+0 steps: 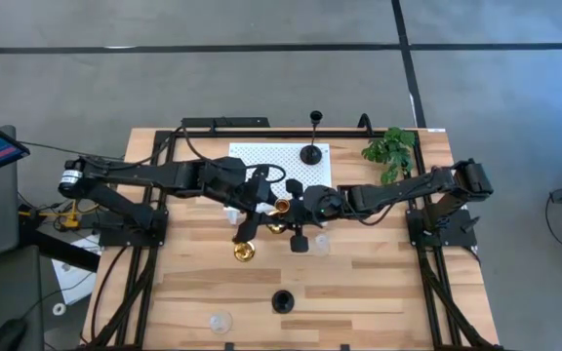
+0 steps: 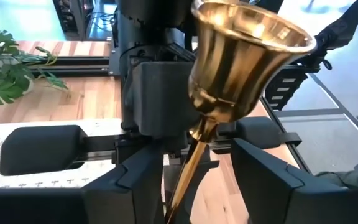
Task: Pick & Place candle stick holders
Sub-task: Put the right golden candle holder on the shelf
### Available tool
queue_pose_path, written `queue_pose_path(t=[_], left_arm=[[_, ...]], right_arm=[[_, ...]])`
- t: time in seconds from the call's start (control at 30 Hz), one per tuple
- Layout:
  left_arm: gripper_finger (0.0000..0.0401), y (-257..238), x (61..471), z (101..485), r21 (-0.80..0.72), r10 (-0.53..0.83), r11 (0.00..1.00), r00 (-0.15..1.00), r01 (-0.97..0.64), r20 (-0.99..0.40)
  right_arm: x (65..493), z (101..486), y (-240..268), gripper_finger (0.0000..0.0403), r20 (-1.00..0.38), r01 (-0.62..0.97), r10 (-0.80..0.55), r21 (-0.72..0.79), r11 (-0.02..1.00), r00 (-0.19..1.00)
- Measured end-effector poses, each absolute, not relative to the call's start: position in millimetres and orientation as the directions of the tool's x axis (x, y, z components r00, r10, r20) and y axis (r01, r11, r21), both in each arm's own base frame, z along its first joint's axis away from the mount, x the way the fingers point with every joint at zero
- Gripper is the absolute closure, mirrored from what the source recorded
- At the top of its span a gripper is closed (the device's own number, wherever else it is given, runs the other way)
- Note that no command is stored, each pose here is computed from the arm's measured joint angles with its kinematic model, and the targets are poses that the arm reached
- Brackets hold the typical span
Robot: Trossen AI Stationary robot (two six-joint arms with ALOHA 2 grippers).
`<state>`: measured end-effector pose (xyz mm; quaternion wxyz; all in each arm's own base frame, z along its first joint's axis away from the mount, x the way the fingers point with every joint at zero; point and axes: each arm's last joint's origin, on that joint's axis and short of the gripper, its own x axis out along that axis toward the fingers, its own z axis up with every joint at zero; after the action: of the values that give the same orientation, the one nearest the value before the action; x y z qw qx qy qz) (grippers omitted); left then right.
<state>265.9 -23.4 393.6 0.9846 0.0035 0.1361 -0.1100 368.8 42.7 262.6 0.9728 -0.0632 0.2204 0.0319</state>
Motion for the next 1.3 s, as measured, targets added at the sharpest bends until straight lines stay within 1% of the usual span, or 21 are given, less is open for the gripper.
queue_pose_path(t=[0.3,0.93,1.03,1.2,1.3], left_arm=[[0.0253,-23.6,269.6,390.9,-0.024,-0.214,0.976,0.937,0.216,-0.277],[0.0374,-23.5,271.6,390.4,-0.007,-0.208,0.977,0.940,0.214,-0.272],[0.0381,-23.5,271.6,390.5,0.004,-0.206,0.977,0.940,0.215,-0.272],[0.0373,-23.5,271.5,390.2,-0.006,-0.207,0.977,0.939,0.213,-0.275],[0.0382,-23.4,271.4,390.2,-0.005,-0.205,0.977,0.939,0.212,-0.275]], right_arm=[[369.0,263.0,42.7,0.0402,-0.429,-0.089,0.034,-0.109,0.990,0.903],[369.0,262.9,43.0,0.0402,-0.429,-0.091,0.039,-0.102,0.991,0.903],[369.0,262.9,43.2,0.0402,-0.428,-0.091,0.042,-0.096,0.991,0.903],[369.0,262.9,43.1,0.0401,-0.429,-0.092,0.039,-0.104,0.990,0.902],[369.0,262.9,43.1,0.0394,-0.429,-0.092,0.039,-0.104,0.990,0.902]])
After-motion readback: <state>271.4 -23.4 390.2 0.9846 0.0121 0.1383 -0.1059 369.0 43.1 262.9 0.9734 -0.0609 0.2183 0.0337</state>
